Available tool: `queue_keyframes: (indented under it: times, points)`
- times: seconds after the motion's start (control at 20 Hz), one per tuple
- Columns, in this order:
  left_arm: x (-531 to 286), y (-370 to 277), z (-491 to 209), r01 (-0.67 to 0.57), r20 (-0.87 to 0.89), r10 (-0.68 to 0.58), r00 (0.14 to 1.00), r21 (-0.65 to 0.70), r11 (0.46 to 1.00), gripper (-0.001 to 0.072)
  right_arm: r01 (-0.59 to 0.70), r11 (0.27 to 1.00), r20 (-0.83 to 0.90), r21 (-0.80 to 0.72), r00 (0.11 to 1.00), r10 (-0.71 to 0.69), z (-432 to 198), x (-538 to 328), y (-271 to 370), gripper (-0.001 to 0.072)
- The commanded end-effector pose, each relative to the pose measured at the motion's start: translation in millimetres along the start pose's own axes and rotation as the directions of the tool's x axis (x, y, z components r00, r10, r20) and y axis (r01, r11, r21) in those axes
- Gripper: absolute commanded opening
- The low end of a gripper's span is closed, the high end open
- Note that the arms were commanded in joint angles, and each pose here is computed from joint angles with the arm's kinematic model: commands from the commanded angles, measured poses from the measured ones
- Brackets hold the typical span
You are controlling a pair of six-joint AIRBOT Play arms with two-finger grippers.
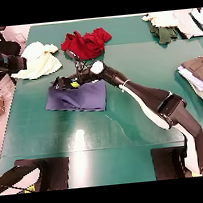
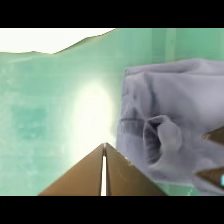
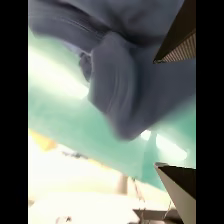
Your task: Fold the shirts.
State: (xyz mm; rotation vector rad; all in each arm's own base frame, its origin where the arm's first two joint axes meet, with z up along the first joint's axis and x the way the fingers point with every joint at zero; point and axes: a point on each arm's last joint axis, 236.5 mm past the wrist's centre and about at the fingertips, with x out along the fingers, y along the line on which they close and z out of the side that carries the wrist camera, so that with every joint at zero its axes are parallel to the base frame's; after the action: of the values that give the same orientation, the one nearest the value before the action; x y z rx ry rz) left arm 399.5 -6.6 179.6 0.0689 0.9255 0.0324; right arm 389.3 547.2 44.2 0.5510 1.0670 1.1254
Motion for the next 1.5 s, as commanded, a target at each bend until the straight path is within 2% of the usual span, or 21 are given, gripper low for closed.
queue_keyframes:
  times: [0.0, 0.05, 0.25, 0.35, 0.5, 0.75, 1.0, 1.05, 1.1, 1.15, 1.3, 1.45]
  points:
    - [8, 4, -15, -0.014, -0.032, 0.015, 0.999, 0.026, 1.0, 0.0022, -0.023, 0.998, -0.025, 0.063, 0.999, 0.025, 5, -28, -20, 0.0691]
    - [14, 2, -20, -0.007, -0.047, 0.008, 0.999, 0.027, 1.0, 0.0022, 0.002, 0.998, -0.056, 0.068, 0.998, 0.002, 3, -47, -32, 0.0658]
    - [39, -15, -47, 0.058, -0.111, -0.054, 0.992, 0.037, 0.998, 0.0022, 0.16, 0.981, -0.118, 0.104, 0.982, -0.148, -8, -133, -83, 0.0659]
    - [47, -20, -63, 0.078, -0.159, -0.072, 0.985, 0.033, 0.996, 0.0022, 0.271, 0.948, -0.138, 0.165, 0.958, -0.25, -24, -173, -121, 0.0661]
    - [52, -25, -70, 0.096, -0.174, -0.09, 0.981, 0.024, 0.995, 0.0022, 0.318, 0.895, -0.155, 0.312, 0.947, -0.282, -58, -206, -163, 0.0665]
    - [52, -30, -65, 0.116, -0.15, -0.113, 0.982, 0.012, 0.993, 0.0022, 0.27, 0.87, -0.153, 0.413, 0.962, -0.226, -94, -163, -183, 0.0688]
    - [51, -30, -71, 0.119, -0.177, -0.112, 0.978, 0.031, 0.992, 0.0022, 0.164, 0.903, -0.171, 0.396, 0.98, -0.103, -90, -81, -149, 0.0685]
    - [51, -30, -71, 0.119, -0.176, -0.112, 0.978, 0.031, 0.992, 0.0022, 0.136, 0.915, -0.165, 0.379, 0.983, -0.078, -84, -64, -137, 0.0635]
    - [51, -30, -71, 0.119, -0.177, -0.112, 0.978, 0.031, 0.992, 0.0022, 0.116, 0.926, -0.169, 0.359, 0.984, -0.058, -79, -51, -125, 0.0351]
    - [51, -30, -71, 0.119, -0.177, -0.112, 0.978, 0.031, 0.992, 0.0022, 0.09, 0.942, -0.164, 0.322, 0.986, -0.038, -71, -43, -111, 0.0036]
    - [51, -30, -72, 0.119, -0.181, -0.111, 0.977, 0.032, 0.992, 0.0022, 0.073, 0.961, -0.111, 0.265, 0.993, -0.045, -30, -56, -81, 0.0019]
    - [51, -31, -71, 0.122, -0.177, -0.115, 0.978, 0.029, 0.992, 0.0022, 0.183, 0.961, -0.136, 0.207, 0.978, -0.157, -2, -109, -82, 0.0019]
